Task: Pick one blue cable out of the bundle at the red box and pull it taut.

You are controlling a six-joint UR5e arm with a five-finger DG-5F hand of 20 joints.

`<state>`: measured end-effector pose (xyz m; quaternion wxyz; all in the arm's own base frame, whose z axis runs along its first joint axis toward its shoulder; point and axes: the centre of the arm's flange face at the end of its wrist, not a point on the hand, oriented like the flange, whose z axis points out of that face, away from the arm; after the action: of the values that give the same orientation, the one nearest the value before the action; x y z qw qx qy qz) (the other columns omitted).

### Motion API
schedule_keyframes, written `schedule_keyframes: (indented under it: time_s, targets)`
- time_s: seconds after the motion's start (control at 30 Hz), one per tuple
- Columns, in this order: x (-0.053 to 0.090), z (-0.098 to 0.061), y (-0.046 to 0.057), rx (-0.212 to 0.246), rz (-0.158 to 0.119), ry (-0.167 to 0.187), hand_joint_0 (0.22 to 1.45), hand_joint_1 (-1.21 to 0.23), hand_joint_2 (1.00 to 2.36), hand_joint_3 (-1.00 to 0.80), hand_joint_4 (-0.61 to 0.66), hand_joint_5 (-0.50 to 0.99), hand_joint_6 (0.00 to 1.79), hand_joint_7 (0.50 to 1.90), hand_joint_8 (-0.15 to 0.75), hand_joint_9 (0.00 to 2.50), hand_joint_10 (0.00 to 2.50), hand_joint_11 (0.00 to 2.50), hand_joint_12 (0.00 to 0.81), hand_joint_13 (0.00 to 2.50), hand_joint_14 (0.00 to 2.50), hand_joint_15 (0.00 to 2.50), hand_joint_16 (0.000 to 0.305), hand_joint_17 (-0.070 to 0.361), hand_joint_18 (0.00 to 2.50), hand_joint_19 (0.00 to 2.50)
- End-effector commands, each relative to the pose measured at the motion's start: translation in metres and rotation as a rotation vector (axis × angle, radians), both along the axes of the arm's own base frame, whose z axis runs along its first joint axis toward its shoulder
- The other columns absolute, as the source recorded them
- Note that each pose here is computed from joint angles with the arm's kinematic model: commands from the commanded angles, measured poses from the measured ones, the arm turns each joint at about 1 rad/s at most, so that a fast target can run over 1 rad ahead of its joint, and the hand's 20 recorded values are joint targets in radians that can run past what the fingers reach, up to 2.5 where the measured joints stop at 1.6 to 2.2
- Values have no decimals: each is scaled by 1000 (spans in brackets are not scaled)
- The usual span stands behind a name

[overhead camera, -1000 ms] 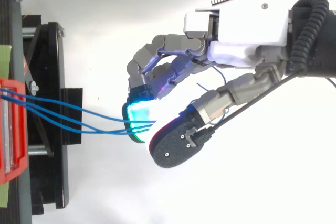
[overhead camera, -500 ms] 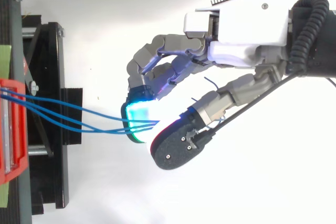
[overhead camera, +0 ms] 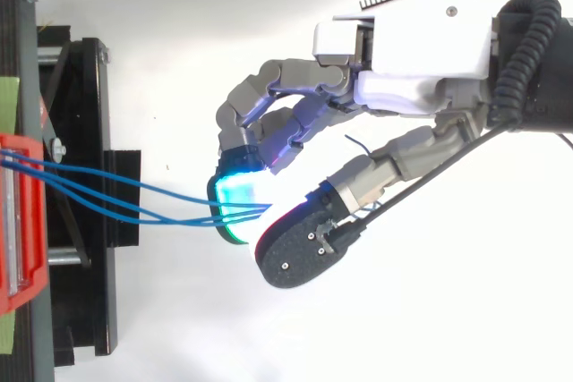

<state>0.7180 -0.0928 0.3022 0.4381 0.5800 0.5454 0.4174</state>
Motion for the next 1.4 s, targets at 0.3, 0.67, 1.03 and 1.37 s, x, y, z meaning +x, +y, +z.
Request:
schedule_keyframes:
  time_s: [0.3, 0.67, 1.03, 1.37]
  targets:
    - [0, 0, 0, 0, -1, 0, 530, -787, 1000, -500, -63, -126, 869, 1092, 269, 781, 13, 537, 352, 333, 6, 150, 52, 116, 322, 225]
    - [0, 0, 0, 0, -1, 0, 405, -901, 1000, -500, -28, -131, 854, 937, 286, 743, 9, 503, 397, 324, 5, 122, 61, 138, 363, 195]
    - [0, 0, 0, 0, -1, 0, 570, -756, 1004, -434, -108, -118, 789, 1063, 249, 745, 11, 504, 345, 298, 5, 133, 50, 113, 282, 232]
    - [0, 0, -1, -2, -3, 0, 590, -807, 1014, -226, -88, -128, 839, 1056, 269, 758, 11, 511, 350, 323, 6, 137, 51, 115, 315, 226]
